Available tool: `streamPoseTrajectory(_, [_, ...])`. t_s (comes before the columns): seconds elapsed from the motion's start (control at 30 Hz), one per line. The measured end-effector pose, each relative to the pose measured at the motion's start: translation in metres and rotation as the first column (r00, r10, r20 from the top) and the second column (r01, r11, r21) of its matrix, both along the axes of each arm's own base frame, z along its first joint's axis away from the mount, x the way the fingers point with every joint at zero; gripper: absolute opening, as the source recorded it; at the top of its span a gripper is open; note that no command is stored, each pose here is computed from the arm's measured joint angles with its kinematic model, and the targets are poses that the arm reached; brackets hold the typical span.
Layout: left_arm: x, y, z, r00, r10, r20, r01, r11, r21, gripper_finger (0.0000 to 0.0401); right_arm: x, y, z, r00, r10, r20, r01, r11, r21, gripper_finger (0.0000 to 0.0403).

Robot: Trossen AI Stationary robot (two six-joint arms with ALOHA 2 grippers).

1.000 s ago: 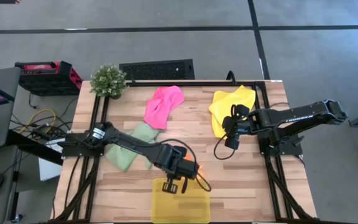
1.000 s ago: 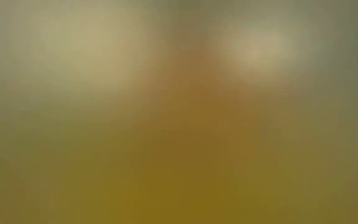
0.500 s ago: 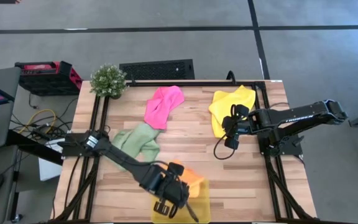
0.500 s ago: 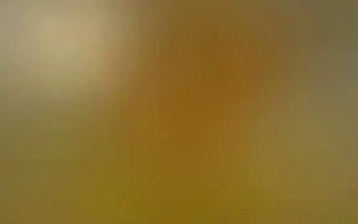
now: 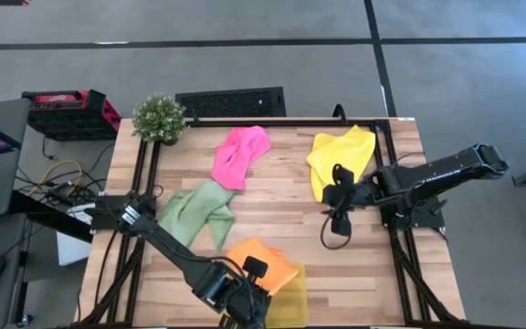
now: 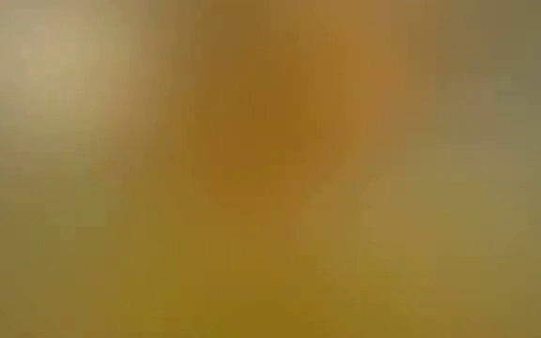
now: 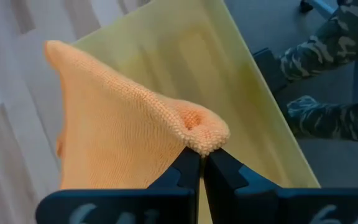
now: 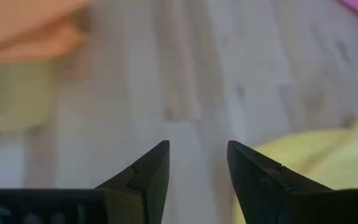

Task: Fold microfiber towels
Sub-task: Put the orange microfiber cloth into the yellow bin

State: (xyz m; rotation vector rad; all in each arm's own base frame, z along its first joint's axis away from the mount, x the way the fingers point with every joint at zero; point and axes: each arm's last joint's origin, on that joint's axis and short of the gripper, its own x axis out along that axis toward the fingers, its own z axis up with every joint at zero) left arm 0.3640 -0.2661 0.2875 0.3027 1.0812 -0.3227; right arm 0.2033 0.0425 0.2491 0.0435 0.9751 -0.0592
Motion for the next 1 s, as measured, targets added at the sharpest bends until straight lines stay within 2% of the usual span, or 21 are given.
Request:
streamPoseTrajectory(0.13, [-0.001,-0.006,-0.009,1.000,-0.013,0.008,0.013,1.000,-0.005,0.0000,0.002,0.016,0.004,0.994,0.090,0.058,-0.093,0.994,0.055,0.0184])
streamPoseTrajectory(0.3, [0.001,-0.009,-0.015,0.999,-0.004,0.038,0.005,1.000,-0.015,0.0000,0.002,0.029,0.007,0.983,0.148,0.112,-0.156,0.985,0.069,0.0184])
streamPoseTrajectory(0.8, [0.006,-0.016,-0.061,0.996,-0.012,0.092,0.019,0.997,-0.073,0.0000,0.004,0.035,0.010,0.971,0.176,0.161,-0.193,0.976,0.100,0.0184])
streamPoseTrajectory(1.0, [0.012,-0.011,-0.075,0.992,0.079,0.103,-0.065,0.988,-0.139,0.0000,0.004,0.037,0.010,0.970,0.182,0.161,-0.201,0.974,0.108,0.0184])
